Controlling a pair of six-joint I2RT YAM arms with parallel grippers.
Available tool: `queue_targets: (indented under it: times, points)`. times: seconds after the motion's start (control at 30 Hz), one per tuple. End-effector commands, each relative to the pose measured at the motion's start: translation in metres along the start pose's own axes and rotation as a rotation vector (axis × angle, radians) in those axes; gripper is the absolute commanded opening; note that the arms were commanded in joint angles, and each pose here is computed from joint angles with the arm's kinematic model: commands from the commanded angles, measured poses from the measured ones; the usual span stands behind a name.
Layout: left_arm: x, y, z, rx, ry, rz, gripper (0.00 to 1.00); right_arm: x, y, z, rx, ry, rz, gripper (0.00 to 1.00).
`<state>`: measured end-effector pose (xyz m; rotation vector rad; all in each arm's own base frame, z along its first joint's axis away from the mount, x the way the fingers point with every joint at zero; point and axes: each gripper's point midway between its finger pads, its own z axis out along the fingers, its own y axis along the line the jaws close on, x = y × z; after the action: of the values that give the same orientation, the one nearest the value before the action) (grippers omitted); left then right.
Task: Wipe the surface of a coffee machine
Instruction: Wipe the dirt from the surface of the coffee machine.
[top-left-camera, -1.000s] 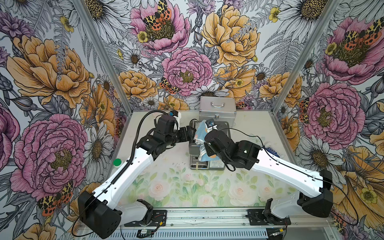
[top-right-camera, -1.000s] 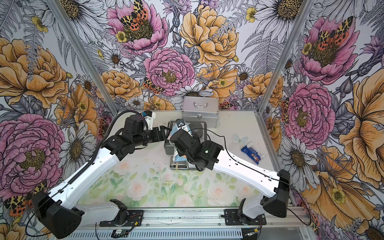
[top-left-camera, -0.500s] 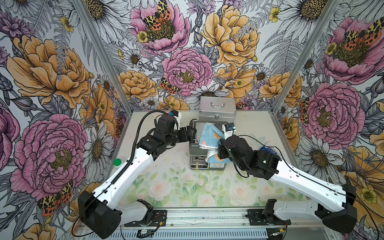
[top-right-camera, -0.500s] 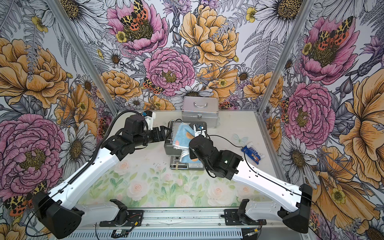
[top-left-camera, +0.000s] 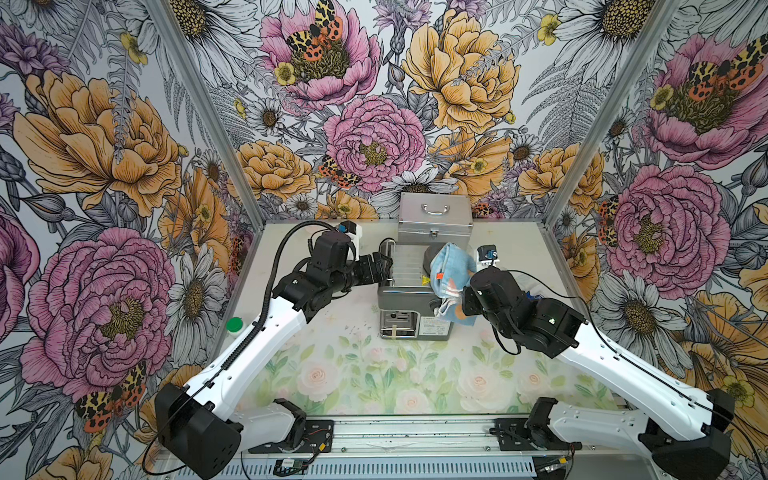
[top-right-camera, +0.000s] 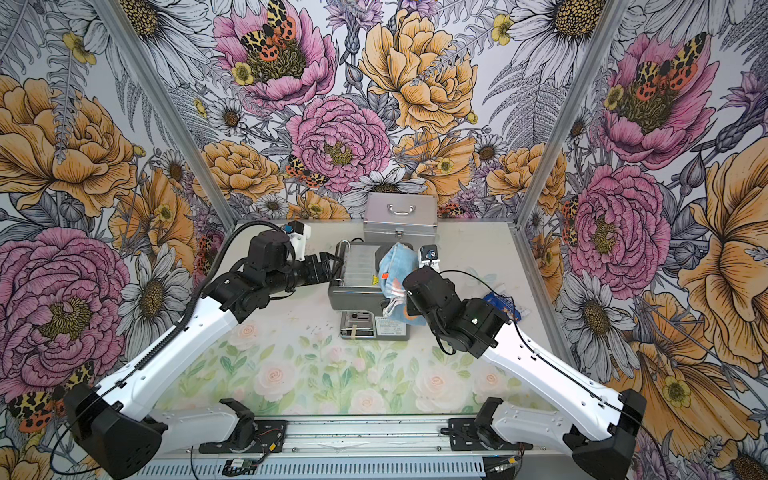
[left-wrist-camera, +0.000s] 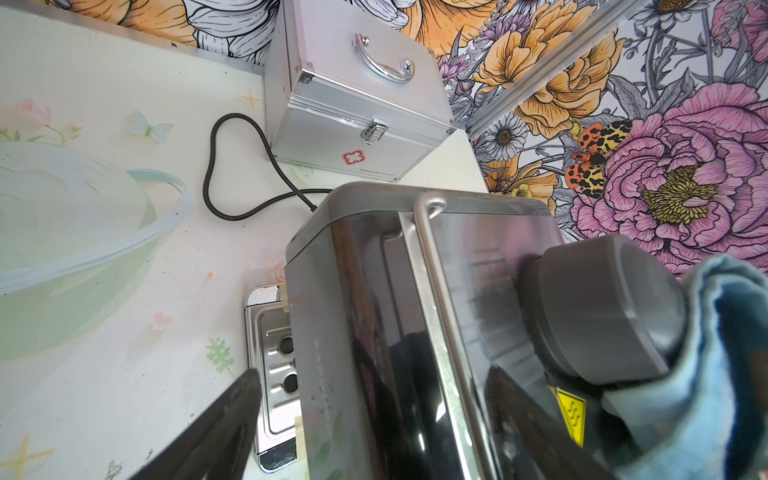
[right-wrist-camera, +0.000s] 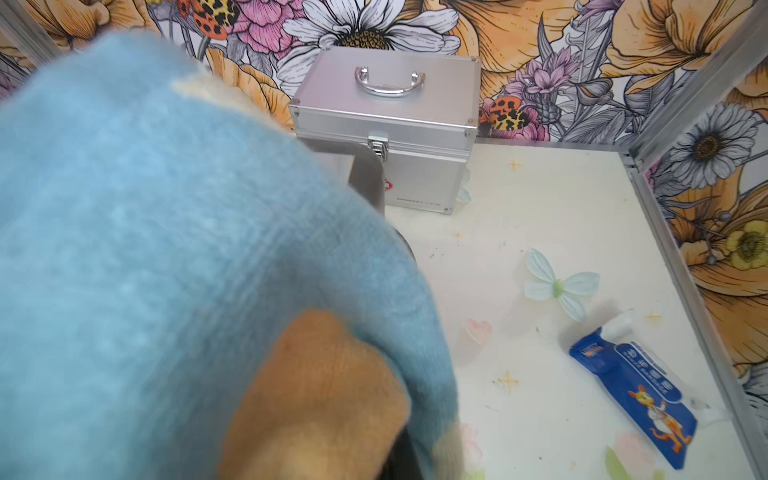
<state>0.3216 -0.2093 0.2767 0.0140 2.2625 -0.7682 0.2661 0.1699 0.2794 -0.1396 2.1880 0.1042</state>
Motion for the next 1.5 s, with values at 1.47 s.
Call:
queue_targets:
  times: [1.47]
  points:
    - [0.016, 0.016, -0.008, -0.030, 0.030, 0.013, 0.85, -0.023, 0.022, -0.039, -0.092, -0.045, -0.056, 0.00]
